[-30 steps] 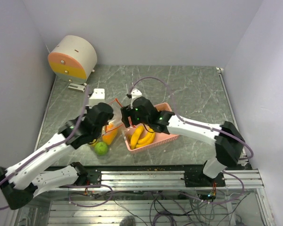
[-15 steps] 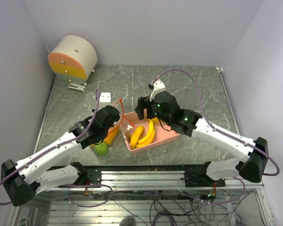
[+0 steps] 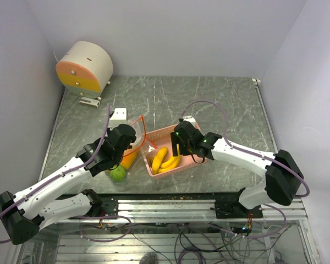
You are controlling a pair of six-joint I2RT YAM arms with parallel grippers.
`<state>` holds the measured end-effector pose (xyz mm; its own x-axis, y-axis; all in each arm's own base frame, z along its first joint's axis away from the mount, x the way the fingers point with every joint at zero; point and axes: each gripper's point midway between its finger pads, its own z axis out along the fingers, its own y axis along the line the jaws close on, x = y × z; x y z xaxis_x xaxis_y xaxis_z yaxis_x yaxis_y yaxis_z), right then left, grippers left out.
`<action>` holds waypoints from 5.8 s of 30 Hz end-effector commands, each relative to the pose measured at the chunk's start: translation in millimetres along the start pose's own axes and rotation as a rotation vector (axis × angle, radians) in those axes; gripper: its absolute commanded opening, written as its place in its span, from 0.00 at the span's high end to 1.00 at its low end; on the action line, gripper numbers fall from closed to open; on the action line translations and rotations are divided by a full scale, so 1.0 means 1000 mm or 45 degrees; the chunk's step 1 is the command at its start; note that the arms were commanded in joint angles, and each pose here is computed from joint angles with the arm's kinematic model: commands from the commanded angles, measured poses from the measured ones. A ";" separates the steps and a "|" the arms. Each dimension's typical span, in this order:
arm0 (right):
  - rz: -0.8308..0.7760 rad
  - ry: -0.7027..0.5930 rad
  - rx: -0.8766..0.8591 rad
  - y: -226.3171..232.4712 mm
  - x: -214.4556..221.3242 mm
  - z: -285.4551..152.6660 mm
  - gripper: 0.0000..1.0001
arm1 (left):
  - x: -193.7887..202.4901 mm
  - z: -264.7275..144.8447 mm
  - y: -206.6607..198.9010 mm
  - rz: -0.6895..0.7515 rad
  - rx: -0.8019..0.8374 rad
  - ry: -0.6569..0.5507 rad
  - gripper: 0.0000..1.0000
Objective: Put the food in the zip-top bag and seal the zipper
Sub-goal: Pick up the fake fruit from the bin, then place the fake fruit in the zipper food storage bag, then pick up the fake fruit from the bin.
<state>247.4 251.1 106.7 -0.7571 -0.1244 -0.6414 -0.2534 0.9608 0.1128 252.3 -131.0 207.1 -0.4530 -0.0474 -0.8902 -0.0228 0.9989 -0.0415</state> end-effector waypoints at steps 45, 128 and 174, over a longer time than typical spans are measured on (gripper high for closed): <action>-0.131 -0.511 0.035 -0.008 -0.109 -0.077 0.93 | -0.021 -0.008 0.001 -0.021 0.013 -0.056 0.93; 0.081 -1.080 0.207 0.103 -0.168 -0.088 0.62 | -0.099 -0.037 -0.094 -0.293 0.556 -0.175 0.93; 0.664 -0.179 0.238 -0.032 -0.061 0.050 0.03 | -0.093 -0.077 -0.002 -0.256 0.341 -0.272 0.93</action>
<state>320.6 239.7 106.6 -0.7029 0.2666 -0.6594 0.1550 0.9622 0.2237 225.2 -125.4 323.2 -0.2648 -0.2697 -0.9258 0.1366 0.9399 -0.3129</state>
